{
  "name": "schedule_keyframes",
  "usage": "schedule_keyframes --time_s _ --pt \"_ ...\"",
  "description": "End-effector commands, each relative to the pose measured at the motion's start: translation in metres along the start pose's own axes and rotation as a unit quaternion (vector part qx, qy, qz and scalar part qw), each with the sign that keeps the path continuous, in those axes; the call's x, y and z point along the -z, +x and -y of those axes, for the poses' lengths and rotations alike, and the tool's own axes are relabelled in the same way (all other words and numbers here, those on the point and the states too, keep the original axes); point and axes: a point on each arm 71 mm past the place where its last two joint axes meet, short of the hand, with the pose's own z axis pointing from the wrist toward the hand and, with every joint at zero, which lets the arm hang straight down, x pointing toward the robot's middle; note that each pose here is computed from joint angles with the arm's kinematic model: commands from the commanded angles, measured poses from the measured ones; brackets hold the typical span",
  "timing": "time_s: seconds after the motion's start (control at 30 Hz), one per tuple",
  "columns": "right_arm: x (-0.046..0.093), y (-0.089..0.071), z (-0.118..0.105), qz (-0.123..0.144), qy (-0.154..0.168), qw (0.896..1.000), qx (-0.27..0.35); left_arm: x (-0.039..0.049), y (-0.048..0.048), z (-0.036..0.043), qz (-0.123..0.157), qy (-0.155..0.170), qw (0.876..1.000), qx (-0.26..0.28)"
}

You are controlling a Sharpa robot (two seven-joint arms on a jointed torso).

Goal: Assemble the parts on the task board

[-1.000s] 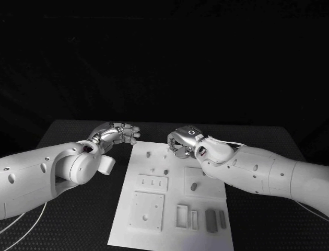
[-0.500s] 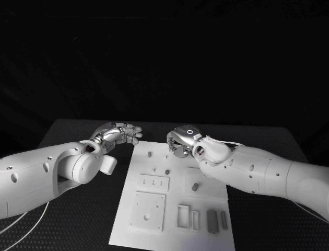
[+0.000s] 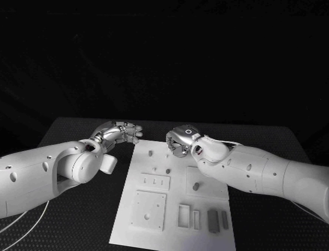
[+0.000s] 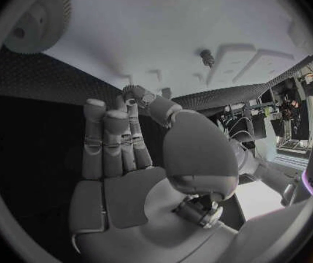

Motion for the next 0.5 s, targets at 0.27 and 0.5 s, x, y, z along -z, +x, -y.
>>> schedule_keyframes --time_s 0.27,0.5 --pt "-0.0025 0.0009 -0.0054 -0.008 -0.006 1.0 0.006 -0.0015 0.0032 0.0038 -0.008 0.007 1.0 -0.001" --pt "-0.0033 0.0032 -0.0029 -0.02 0.003 1.0 0.012 -0.0015 0.0032 0.004 -0.008 0.007 1.0 -0.001"
